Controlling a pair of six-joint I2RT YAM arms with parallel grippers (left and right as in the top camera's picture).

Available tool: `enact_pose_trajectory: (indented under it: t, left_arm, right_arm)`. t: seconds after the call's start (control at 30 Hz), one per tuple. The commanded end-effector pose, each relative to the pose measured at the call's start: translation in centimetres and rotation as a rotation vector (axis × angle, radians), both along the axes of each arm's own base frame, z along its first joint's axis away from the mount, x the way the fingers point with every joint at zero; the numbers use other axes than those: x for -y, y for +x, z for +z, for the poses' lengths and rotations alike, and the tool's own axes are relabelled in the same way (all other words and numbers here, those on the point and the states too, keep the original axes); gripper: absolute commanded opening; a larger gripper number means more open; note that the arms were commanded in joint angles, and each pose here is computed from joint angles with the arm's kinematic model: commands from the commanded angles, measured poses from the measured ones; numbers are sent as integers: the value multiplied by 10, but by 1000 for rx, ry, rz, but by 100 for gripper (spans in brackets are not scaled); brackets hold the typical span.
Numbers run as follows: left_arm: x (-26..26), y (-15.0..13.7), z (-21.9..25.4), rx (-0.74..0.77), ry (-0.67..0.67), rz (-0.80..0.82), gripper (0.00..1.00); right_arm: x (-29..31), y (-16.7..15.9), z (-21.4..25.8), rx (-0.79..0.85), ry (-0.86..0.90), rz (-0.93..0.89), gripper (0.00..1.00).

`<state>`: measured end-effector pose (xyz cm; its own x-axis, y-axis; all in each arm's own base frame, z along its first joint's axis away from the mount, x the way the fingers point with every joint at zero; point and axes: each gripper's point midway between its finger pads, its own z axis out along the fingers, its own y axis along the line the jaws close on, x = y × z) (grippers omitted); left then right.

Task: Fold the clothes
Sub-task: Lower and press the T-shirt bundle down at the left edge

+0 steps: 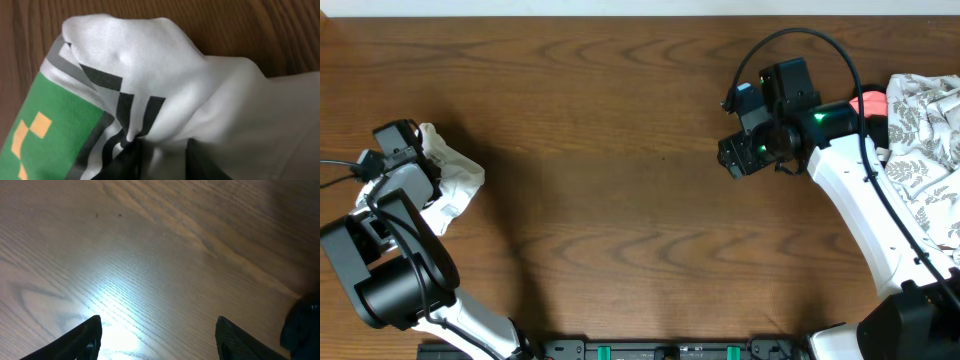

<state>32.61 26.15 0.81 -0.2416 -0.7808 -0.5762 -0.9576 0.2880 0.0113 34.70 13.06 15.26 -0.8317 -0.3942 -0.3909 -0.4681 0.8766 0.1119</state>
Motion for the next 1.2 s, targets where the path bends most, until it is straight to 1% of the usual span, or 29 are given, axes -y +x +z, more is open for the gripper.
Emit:
enact_pose_trajectory:
  t: [0.0, 0.1, 0.17, 0.2, 0.27, 0.33, 0.43, 0.47, 0.53, 0.6, 0.63, 0.67, 0.7, 0.77, 0.87, 1.03, 1.17]
  left_arm:
    - [27, -33, -50, -104, -182, 6, 36]
    - [17, -13, -16, -63, -137, -70, 58]
    - [10, -1, 14, -23, -95, -101, 81]
    - [8, 3, 28, -9, -72, -123, 88]
    - [3, 8, 56, 17, -20, -152, 95]
    - [-3, 4, 77, 31, 36, -139, 96]
    - [-3, 4, 91, 38, 62, -157, 96]
    - [-2, 3, 92, 39, 58, -159, 95]
    - [6, 6, 89, 51, 22, -184, 87]
    - [23, 14, 83, 80, -53, -241, 67]
    - [30, 17, 81, 87, -81, -262, 45]
    - [39, 18, 78, 78, -106, -282, 19]
    - [44, 16, 76, 63, -115, -289, 7]
    - [54, 11, 70, 15, -135, -303, 6]
    - [60, -7, 62, -85, -126, -291, 6]
    - [65, -25, 41, -161, -144, -278, 6]
    - [62, -33, 17, -226, -156, -250, 5]
  right_arm:
    - [1, -1, -4, -20, 5, -16, 71]
    - [1, -1, -4, -20, 5, -17, 71]
    - [1, -2, -4, -21, 5, -17, 71]
    - [1, -2, -4, -21, 5, -17, 71]
    - [2, -2, -4, -24, 4, -17, 71]
    - [2, -4, -5, -30, 2, -17, 71]
    - [2, -5, -5, -36, 0, -16, 71]
    - [2, -5, -5, -37, 0, -16, 71]
    - [2, -5, -5, -35, 1, -16, 71]
    - [2, -4, -5, -33, 1, -16, 70]
    - [2, -4, -5, -32, 1, -16, 71]
    - [2, -4, -5, -30, 2, -16, 71]
    - [2, -4, -5, -29, 2, -16, 71]
    - [2, -4, -5, -30, 2, -17, 71]
    - [2, -5, -5, -34, 1, -16, 71]
    - [2, -5, -5, -34, 1, -16, 71]
    - [2, -6, -6, -39, 0, -17, 71]
